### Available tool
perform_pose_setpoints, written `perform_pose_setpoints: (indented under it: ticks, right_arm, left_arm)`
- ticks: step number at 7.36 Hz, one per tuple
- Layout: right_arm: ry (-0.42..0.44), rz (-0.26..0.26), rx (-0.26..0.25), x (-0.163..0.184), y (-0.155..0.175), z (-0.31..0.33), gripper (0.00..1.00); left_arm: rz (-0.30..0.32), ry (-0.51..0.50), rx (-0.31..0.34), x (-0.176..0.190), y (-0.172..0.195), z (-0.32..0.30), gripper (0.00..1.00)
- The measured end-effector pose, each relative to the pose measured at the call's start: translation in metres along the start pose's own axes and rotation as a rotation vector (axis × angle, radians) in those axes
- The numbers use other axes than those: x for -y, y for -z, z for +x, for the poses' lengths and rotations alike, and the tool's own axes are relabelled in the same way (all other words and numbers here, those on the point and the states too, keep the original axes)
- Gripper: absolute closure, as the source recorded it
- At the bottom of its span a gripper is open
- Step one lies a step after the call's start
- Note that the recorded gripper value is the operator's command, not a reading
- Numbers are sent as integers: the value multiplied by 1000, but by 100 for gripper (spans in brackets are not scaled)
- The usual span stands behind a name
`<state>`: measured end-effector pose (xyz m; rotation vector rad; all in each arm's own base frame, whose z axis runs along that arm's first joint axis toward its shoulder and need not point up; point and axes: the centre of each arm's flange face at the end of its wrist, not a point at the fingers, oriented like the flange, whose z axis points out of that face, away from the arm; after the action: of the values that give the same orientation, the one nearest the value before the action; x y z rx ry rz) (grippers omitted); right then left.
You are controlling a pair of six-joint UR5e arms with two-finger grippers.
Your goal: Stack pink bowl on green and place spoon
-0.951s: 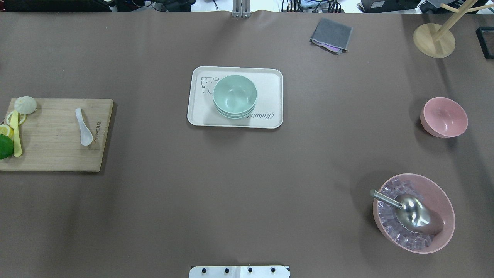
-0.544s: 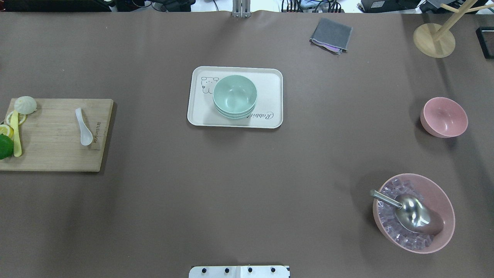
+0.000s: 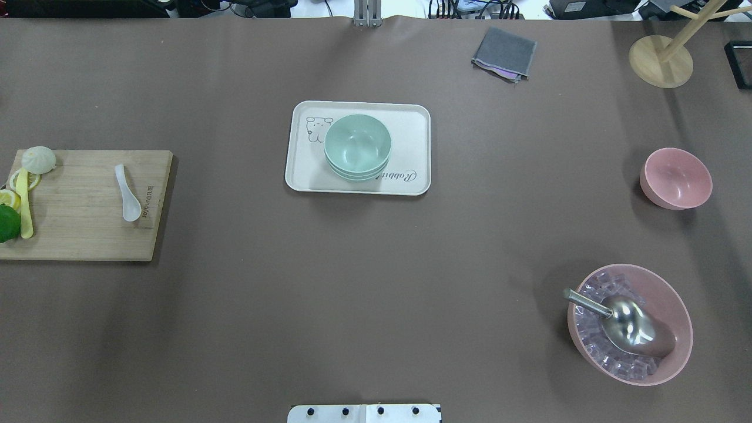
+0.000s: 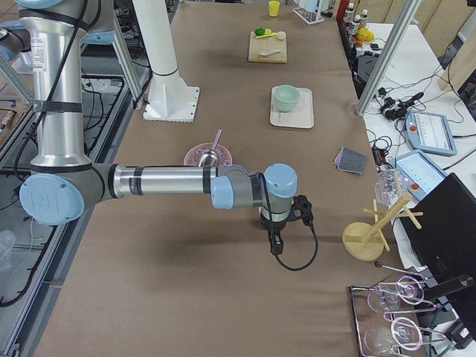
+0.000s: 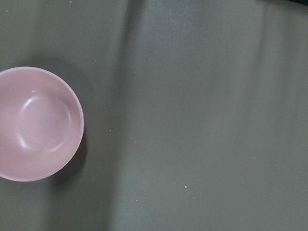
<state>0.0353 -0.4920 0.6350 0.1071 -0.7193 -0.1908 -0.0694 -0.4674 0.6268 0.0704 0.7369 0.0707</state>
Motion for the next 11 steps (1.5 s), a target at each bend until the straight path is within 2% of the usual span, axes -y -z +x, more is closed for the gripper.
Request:
perform_pose_setpoints:
  ticks: [3, 4, 7, 9, 11]
  right_arm:
    - [0, -1, 15, -2, -2, -3, 0]
    - [8, -4, 36, -1, -5, -8, 0]
    - [62, -13, 77, 24, -34, -55, 0]
    - [28, 3, 72, 53, -60, -83, 0]
    - [-42, -17, 53, 82, -93, -105, 0]
  left_arm:
    - [1, -3, 0, 0, 0, 0, 2]
    - [1, -1, 1, 0, -1, 0, 2]
    - [-5, -5, -3, 2, -3, 4, 2]
    - [-15, -33, -5, 11, -9, 17, 2]
    - [-3, -50, -5, 17, -6, 24, 2]
